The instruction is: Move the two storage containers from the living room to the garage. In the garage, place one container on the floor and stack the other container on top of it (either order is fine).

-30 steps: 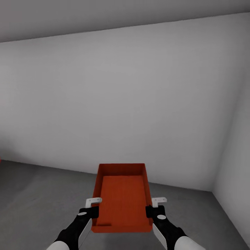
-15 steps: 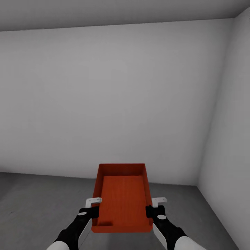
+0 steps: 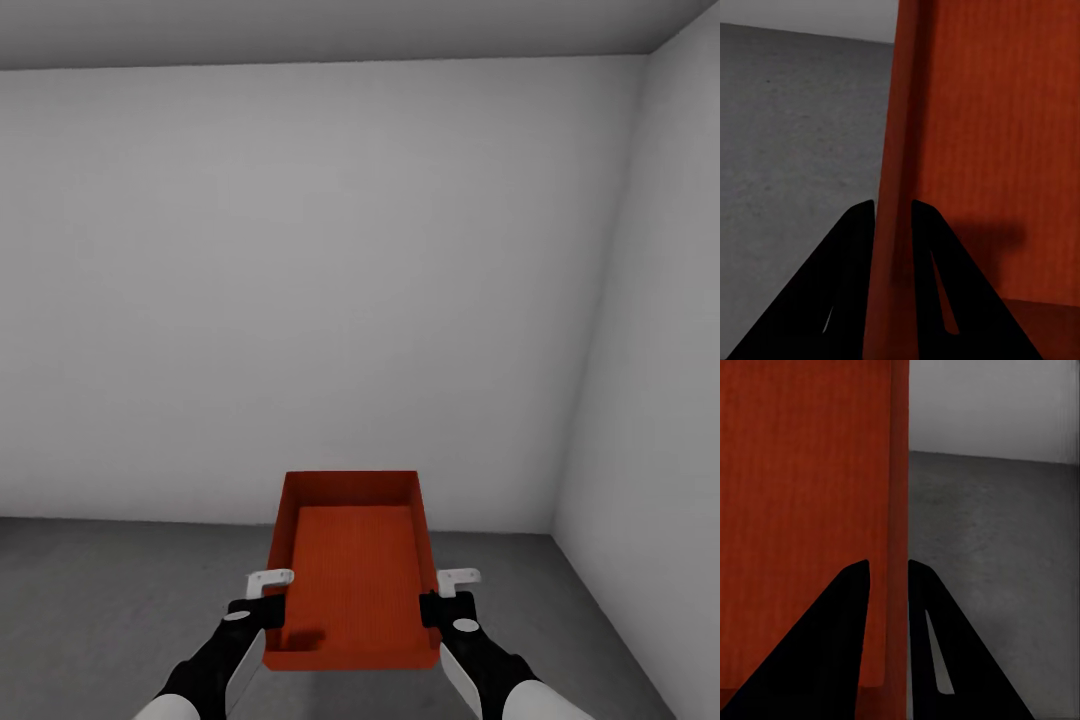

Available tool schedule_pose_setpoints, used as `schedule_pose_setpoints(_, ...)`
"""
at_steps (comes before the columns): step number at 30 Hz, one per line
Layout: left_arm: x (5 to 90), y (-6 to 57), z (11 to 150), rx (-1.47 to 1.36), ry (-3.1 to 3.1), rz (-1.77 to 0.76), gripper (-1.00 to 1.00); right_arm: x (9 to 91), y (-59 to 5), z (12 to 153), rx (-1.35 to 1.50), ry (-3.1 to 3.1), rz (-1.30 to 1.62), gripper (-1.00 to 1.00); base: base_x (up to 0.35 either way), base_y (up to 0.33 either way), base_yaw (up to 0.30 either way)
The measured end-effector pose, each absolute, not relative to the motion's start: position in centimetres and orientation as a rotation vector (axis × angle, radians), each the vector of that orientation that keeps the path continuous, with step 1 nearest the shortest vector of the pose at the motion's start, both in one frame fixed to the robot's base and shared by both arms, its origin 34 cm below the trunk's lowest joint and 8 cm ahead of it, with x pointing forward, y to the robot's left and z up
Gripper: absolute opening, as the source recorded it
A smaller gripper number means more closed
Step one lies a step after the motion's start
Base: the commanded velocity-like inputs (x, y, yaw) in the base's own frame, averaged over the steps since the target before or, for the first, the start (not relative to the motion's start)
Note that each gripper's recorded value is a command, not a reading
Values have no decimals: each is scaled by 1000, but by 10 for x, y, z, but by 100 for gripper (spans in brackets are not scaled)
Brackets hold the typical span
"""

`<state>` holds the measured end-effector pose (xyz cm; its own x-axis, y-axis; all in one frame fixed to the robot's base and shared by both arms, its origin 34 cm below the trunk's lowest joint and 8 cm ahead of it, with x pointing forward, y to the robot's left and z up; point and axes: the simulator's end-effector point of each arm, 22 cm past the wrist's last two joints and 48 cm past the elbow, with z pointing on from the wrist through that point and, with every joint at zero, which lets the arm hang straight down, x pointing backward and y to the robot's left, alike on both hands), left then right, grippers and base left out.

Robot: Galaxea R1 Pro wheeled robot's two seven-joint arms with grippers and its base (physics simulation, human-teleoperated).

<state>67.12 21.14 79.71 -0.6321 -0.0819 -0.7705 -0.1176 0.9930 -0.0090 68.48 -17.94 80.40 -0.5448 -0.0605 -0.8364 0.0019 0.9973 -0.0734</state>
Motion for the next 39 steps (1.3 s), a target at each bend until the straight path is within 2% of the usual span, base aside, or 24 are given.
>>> schedule_pose_setpoints(8, 671, 212, 797, -138, 2257, 53, -100, 685, -179, 804, -40, 2145, -79, -100, 1, 0, -191)
schedule_pose_setpoints(39, 672, 210, 795, -136, 2261, 49, -100, 685, -181, 801, -39, 2149, -80, -100, 0, 0, -2)
